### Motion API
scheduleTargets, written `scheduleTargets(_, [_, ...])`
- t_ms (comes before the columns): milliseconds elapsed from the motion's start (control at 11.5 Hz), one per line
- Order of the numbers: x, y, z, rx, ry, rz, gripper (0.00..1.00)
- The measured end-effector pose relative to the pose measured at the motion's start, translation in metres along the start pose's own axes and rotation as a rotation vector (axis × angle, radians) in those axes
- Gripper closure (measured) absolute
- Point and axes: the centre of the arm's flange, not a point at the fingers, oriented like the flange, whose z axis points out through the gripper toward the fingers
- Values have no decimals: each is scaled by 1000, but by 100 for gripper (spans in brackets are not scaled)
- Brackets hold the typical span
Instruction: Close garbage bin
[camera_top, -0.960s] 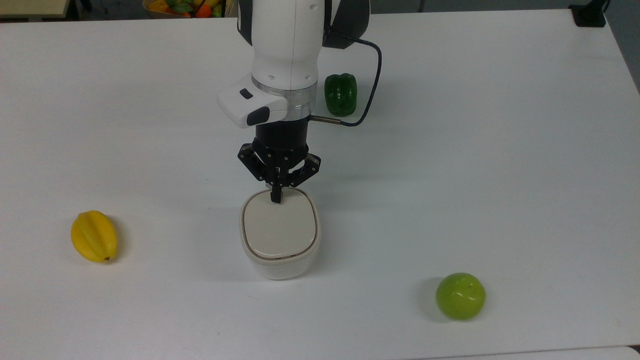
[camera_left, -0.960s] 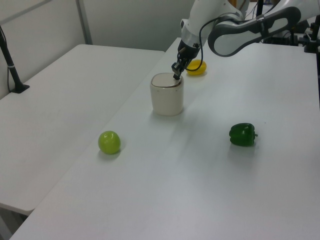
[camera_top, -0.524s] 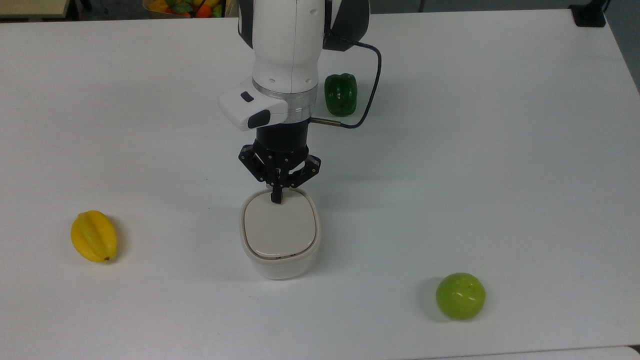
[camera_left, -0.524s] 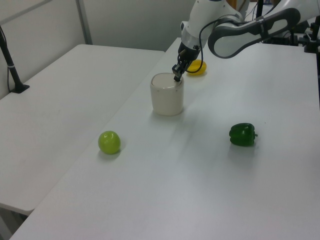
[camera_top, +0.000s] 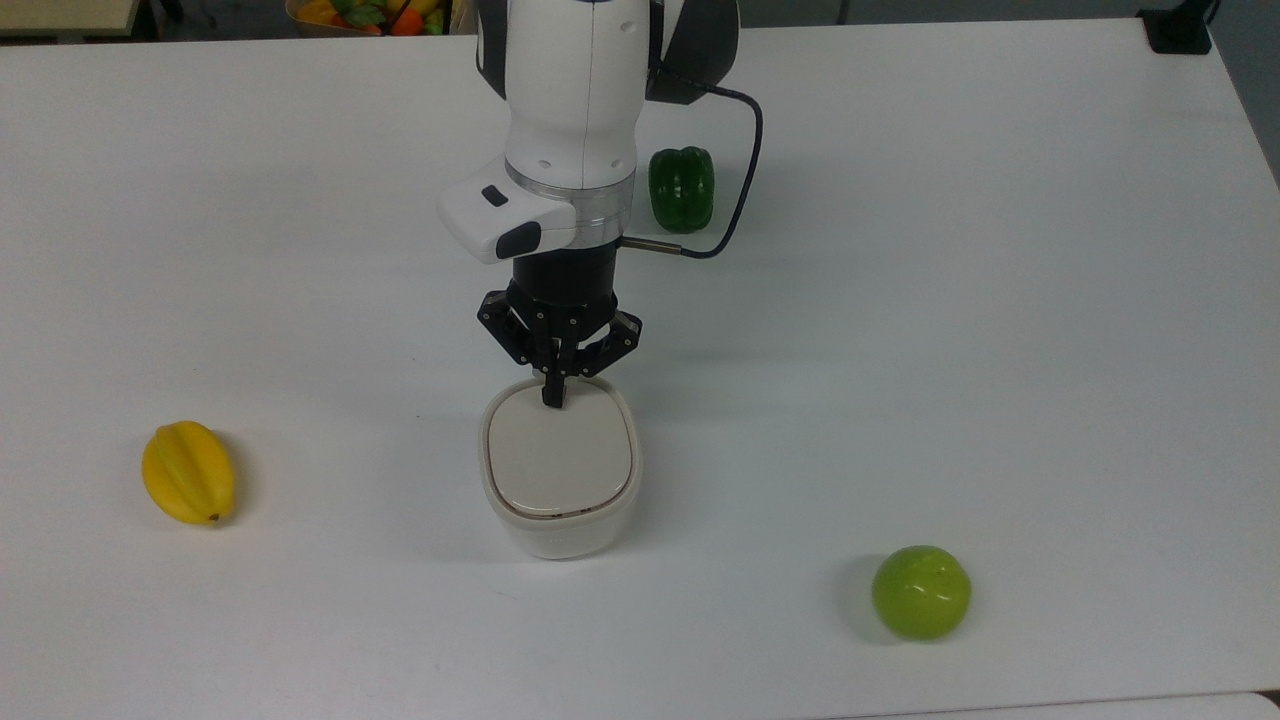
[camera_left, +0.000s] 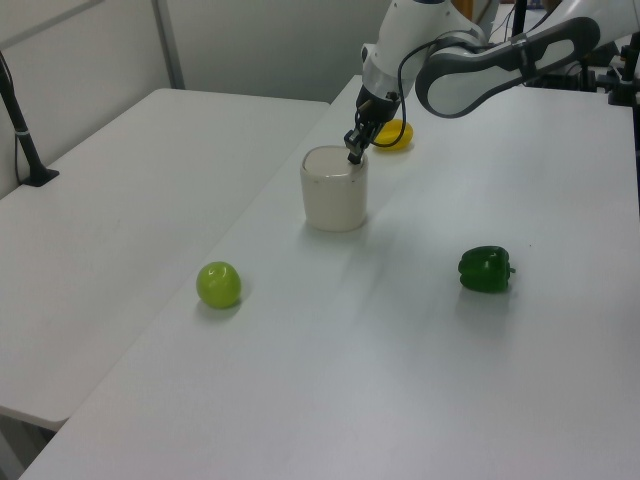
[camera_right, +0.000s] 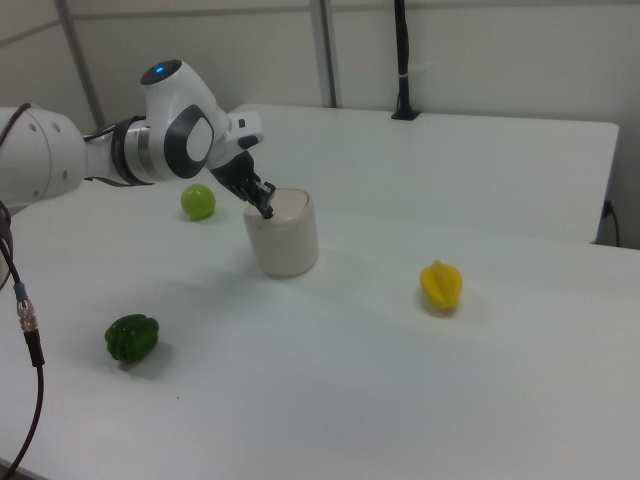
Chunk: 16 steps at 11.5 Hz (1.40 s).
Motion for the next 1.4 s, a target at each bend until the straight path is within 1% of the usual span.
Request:
scheduleTargets(349, [2, 0, -2, 6, 3, 6, 99])
scheduleTargets(524, [6, 0, -13, 33, 12, 33, 99])
scheduleTargets(611, [7, 1, -22, 37, 1, 44, 99])
scheduleTargets(785, [4, 5, -42, 23, -63, 56, 99])
scheduleTargets(873, [3, 7, -56, 24, -92, 67, 99])
scheduleTargets(960, [0, 9, -72, 34, -127, 84, 95])
scheduleTargets(1047, [-4, 11, -86, 29, -171, 91, 94])
scheduleTargets(1134, [-10, 14, -100, 17, -218, 92, 87])
scheduleTargets(1309, [-25, 22, -124, -21, -329, 90, 59])
scheduleTargets(1396, [-34, 27, -134, -42, -392, 88, 43])
